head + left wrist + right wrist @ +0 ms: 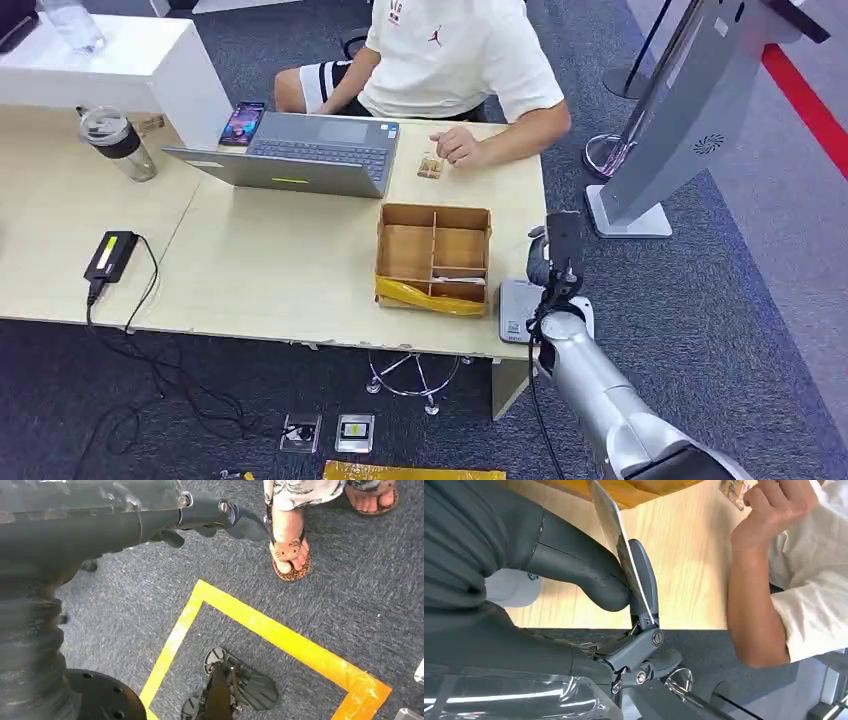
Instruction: Pass the card to the sensor for recognition and then transmit it.
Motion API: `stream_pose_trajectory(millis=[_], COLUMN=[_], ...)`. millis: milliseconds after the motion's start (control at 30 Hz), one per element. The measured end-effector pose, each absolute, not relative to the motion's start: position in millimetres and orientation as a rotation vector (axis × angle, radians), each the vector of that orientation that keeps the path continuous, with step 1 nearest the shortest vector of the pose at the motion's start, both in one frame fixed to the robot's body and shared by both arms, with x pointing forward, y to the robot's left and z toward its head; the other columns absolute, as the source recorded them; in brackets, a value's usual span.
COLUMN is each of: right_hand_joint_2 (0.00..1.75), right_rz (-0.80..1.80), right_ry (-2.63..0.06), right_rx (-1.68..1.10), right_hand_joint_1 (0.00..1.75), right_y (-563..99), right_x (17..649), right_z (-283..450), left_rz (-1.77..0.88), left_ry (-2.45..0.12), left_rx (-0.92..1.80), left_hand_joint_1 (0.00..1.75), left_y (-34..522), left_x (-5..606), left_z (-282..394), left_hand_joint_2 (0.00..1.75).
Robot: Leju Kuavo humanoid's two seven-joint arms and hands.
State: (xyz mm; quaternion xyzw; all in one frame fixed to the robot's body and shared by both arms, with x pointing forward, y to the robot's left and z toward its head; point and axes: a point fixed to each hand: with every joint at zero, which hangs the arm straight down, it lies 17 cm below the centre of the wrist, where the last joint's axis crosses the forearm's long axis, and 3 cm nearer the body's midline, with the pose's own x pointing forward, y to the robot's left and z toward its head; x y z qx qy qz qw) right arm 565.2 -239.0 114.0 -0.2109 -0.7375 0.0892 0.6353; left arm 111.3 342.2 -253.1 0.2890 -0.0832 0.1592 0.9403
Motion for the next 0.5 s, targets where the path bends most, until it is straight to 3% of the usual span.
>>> stream_pose_trajectory(millis=[500], right_hand_joint_2=[1.75], right_rz=[0.232], right_ry=[-1.605], right_rx=[-0.521], right_hand_joint_1=[1.75], right_y=[-250], right_x=[534], right_z=[64], left_rz=[0.306], left_ry=[-0.199], left_rx=[0.613], left_hand_joint_1=[0.00], left_y=[353], left_x=[113], left_z=[-251], left_hand_joint_2=[1.75])
